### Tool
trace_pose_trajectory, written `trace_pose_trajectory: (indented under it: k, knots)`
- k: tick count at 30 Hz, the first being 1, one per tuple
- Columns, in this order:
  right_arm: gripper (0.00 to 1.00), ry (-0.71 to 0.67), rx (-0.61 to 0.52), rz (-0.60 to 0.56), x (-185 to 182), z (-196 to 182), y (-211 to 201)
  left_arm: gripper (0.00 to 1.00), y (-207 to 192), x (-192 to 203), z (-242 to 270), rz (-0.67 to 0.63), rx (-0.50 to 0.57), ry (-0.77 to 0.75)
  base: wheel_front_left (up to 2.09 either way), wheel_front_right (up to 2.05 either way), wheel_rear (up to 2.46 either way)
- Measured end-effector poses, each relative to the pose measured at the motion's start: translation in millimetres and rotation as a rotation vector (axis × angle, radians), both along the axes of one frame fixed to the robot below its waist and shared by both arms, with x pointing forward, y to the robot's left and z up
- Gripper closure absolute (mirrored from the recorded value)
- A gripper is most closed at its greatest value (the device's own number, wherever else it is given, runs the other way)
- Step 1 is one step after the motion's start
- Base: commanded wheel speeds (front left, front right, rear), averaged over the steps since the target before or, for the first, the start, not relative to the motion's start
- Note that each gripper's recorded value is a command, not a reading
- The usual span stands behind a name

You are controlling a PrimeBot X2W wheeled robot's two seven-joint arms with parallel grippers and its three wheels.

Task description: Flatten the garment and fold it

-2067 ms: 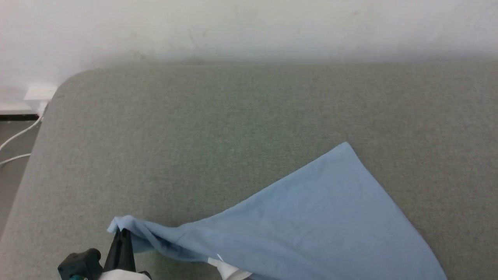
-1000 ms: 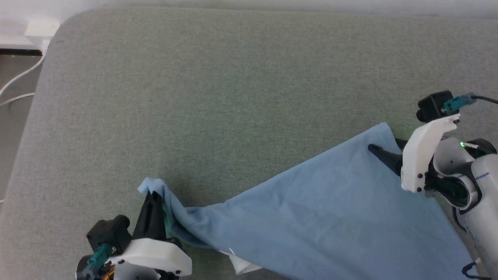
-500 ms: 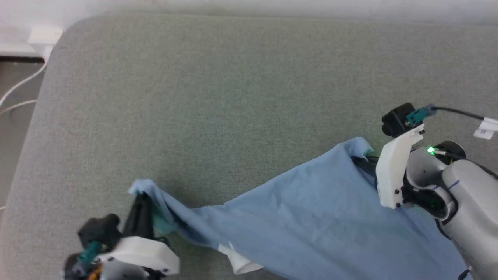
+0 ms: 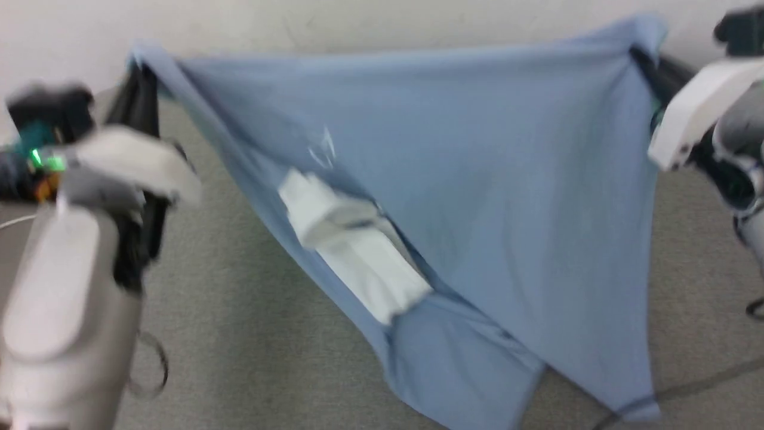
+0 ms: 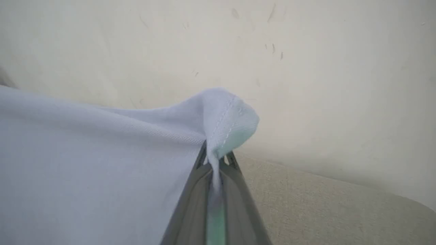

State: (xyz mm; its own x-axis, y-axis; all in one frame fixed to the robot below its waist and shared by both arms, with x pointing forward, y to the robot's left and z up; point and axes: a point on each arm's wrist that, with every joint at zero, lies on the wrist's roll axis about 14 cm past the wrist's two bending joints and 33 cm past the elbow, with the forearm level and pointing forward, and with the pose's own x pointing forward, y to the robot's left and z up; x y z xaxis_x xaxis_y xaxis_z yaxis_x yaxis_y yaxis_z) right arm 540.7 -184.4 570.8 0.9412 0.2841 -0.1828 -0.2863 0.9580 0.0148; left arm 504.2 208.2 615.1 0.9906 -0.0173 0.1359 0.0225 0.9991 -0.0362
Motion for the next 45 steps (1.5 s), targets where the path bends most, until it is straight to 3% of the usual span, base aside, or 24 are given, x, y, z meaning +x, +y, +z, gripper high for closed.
trace_pose_trajectory:
  k: [6, 13, 19, 24, 33, 39, 45]
  knots:
    - [1.0, -0.222, -0.015, -0.098, 26, 78, -32, 1.0, -5, 56, 60, -0.004, 0.002, -0.084, 0.0, 0.0, 0.0]
    - [1.0, -0.525, 0.001, -0.159, 60, 177, -51, 1.0, -13, 105, 154, 0.011, 0.053, -0.303, 0.0, 0.0, 0.0]
    - [1.0, -0.64, 0.008, -0.174, 90, 204, -54, 1.0, -19, 139, 178, 0.019, 0.094, -0.388, 0.0, 0.0, 0.0]
    - [1.0, -0.592, 0.014, -0.178, 122, 167, -54, 1.0, -20, 174, 133, 0.02, 0.087, -0.323, 0.0, 0.0, 0.0]
    - [1.0, -0.386, 0.007, -0.129, 159, 48, -30, 1.0, -7, 211, 14, 0.052, 0.029, -0.137, 0.0, 0.0, 0.0]
    - [1.0, -0.26, 0.008, -0.079, 141, -14, -10, 1.0, 2, 193, -46, 0.061, -0.024, -0.027, 0.0, 0.0, 0.0]
    - [1.0, -0.141, 0.001, -0.051, 90, -63, -10, 1.0, 11, 139, -100, 0.067, -0.044, 0.094, 0.0, 0.0, 0.0]
